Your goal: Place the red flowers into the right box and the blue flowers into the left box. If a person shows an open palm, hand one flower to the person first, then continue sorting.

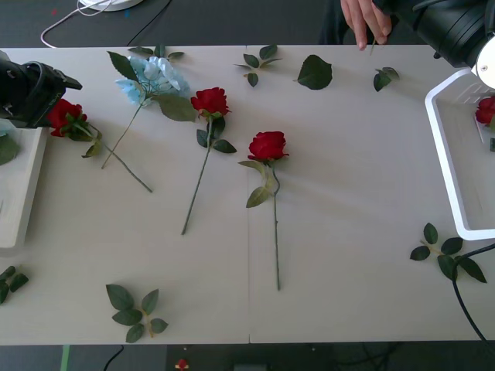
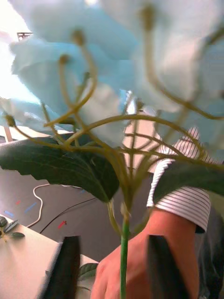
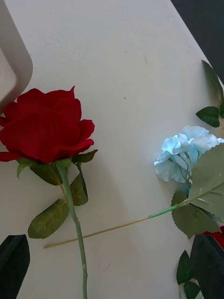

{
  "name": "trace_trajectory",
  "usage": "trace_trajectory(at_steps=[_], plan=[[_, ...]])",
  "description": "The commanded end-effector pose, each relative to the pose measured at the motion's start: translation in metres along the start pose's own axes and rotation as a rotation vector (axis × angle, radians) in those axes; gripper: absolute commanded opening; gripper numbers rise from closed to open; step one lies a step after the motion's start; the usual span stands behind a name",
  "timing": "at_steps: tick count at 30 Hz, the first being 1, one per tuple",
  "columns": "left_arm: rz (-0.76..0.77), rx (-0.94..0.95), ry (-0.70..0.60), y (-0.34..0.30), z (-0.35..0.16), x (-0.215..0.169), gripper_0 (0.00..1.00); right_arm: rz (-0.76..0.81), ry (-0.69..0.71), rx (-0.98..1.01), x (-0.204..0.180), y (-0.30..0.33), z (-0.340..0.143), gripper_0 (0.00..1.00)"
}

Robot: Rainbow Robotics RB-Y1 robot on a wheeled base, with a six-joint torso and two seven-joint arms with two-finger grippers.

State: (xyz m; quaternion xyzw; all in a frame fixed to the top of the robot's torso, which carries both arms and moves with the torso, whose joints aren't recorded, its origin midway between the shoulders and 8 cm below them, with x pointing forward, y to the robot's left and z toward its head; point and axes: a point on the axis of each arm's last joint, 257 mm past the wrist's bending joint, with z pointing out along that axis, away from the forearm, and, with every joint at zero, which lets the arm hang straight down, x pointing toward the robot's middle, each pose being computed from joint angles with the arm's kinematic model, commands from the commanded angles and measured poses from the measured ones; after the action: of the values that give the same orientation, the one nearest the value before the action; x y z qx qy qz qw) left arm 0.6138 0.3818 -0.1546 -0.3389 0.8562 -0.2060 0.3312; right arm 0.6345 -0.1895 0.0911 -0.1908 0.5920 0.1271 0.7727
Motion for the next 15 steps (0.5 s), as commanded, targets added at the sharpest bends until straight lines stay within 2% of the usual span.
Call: trace_trajectory(at_steps=[1,7,9,15], plan=[[-0.019,0.022,-0.054,-0.016,-0.027,-0.032,1.00,-0.047,-0.055,-0.006,-0.037,-0.001,0.006,1.00],[-0.019,0.022,-0.054,-0.016,-0.027,-0.032,1.00,0.005,-0.019,-0.054,-0.027,0.010,0.000,1.00],[-0.030,0.001,-0.031,-0.003,-0.017,-0.020,1.00,0.009,0.005,-0.075,-0.022,0.013,-0.005,1.00],[-0.088,0.045,-0.004,-0.011,-0.023,-0.018,1.00,0.125,0.188,-0.191,0.014,0.038,-0.033,1.00]])
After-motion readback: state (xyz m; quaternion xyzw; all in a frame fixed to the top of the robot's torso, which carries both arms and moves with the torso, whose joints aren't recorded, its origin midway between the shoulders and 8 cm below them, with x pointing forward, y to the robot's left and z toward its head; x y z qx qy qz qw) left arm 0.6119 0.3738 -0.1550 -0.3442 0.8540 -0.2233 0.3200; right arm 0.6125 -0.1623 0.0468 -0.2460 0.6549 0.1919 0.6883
